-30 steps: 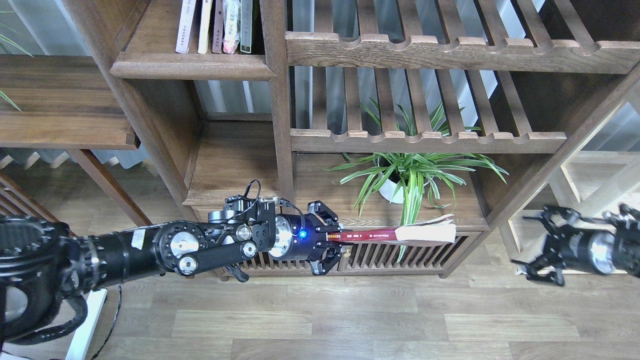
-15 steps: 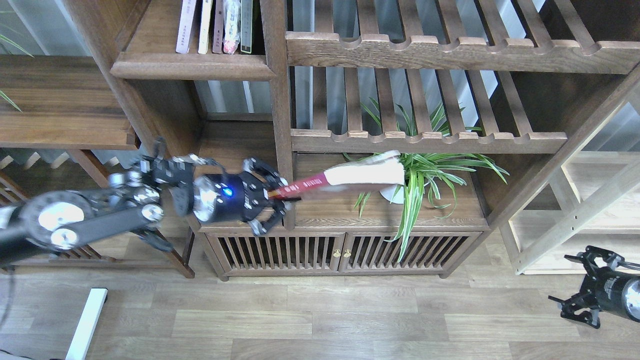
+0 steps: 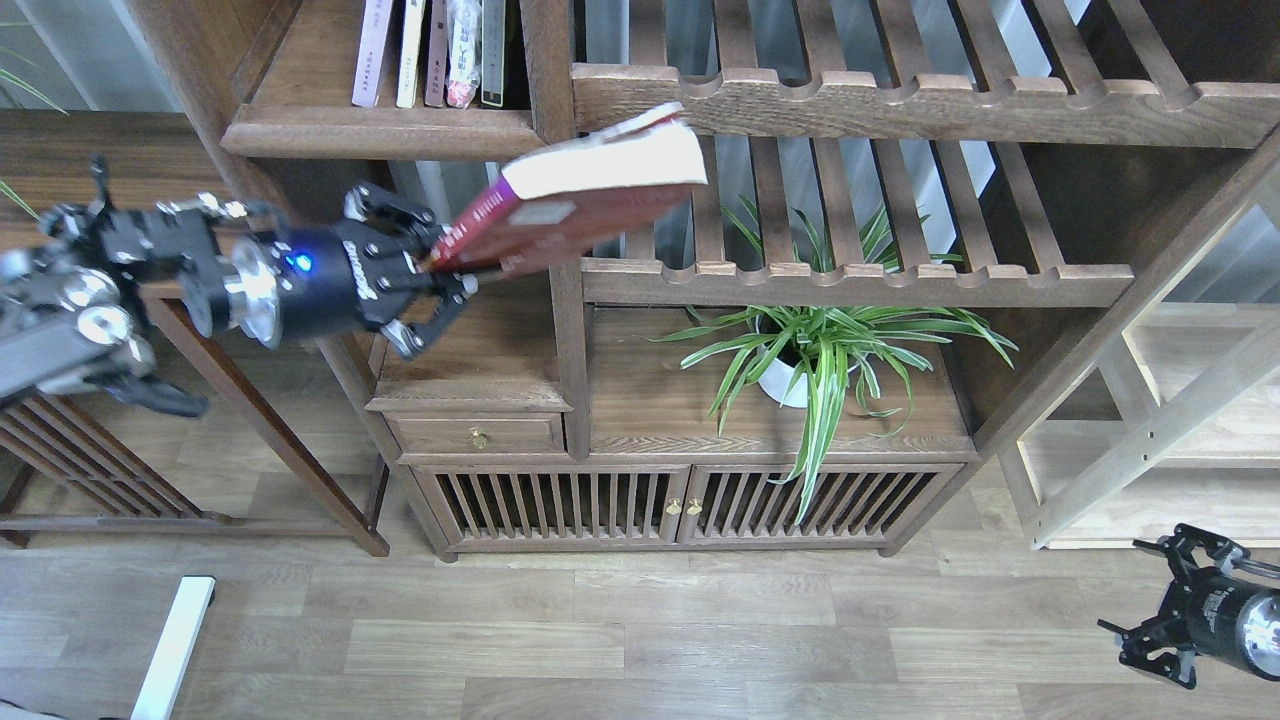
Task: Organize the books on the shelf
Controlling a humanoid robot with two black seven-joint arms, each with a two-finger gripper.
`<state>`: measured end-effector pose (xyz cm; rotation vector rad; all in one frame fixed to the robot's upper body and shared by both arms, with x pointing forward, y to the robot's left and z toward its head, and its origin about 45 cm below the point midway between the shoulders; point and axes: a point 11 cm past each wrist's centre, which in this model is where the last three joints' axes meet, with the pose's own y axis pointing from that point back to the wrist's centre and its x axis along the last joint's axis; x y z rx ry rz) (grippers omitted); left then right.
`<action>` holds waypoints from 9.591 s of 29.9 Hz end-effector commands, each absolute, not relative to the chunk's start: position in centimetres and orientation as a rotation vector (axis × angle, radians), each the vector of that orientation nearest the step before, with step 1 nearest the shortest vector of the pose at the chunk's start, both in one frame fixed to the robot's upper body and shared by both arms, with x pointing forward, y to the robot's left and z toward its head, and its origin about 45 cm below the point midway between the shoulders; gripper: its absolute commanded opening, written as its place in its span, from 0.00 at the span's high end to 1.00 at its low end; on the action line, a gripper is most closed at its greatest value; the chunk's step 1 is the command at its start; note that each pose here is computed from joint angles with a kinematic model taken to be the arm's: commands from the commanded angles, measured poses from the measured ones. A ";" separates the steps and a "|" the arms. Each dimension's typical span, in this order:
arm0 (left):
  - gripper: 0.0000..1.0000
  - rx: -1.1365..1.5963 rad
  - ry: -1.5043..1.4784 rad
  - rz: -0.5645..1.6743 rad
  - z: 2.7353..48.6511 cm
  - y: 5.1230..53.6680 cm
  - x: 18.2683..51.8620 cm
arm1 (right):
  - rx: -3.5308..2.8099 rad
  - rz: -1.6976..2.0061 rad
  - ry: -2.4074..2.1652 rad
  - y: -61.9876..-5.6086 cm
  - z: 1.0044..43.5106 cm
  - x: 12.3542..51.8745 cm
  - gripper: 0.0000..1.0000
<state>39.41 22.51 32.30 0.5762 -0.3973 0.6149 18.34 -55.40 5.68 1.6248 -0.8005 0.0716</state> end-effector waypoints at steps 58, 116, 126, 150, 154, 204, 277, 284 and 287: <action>1.00 0.400 -0.120 1.395 37.9 32.6 45.1 | 1.649 0.066 -0.787 -53.9 4.2 18.6 0.01; 1.00 0.542 -0.163 1.524 32.1 24.9 51.9 | 1.654 0.055 -0.780 -53.7 3.8 18.2 0.01; 1.00 0.555 -0.155 1.548 31.3 24.8 52.4 | 1.654 0.055 -0.780 -53.7 3.8 18.2 0.01; 0.78 0.538 -0.126 1.565 31.8 24.8 52.5 | 1.652 0.054 -0.779 -53.8 3.9 18.1 0.01; 0.66 0.526 -0.121 1.570 32.2 24.8 52.6 | 1.652 0.054 -0.779 -53.8 3.9 18.1 0.01; 0.64 0.525 -0.105 1.502 33.6 22.7 51.8 | 1.651 0.055 -0.781 -53.8 3.9 18.1 0.01; 0.56 0.522 -0.103 1.400 37.9 25.3 46.3 | 1.657 0.042 -0.765 -53.4 3.1 17.0 0.01; 0.56 0.543 -0.111 1.359 37.7 25.5 44.5 | 1.653 0.041 -0.765 -53.5 3.2 16.9 0.01; 0.56 0.554 -0.102 1.331 37.6 25.9 43.4 | 1.649 0.036 -0.762 -53.6 3.2 16.6 0.01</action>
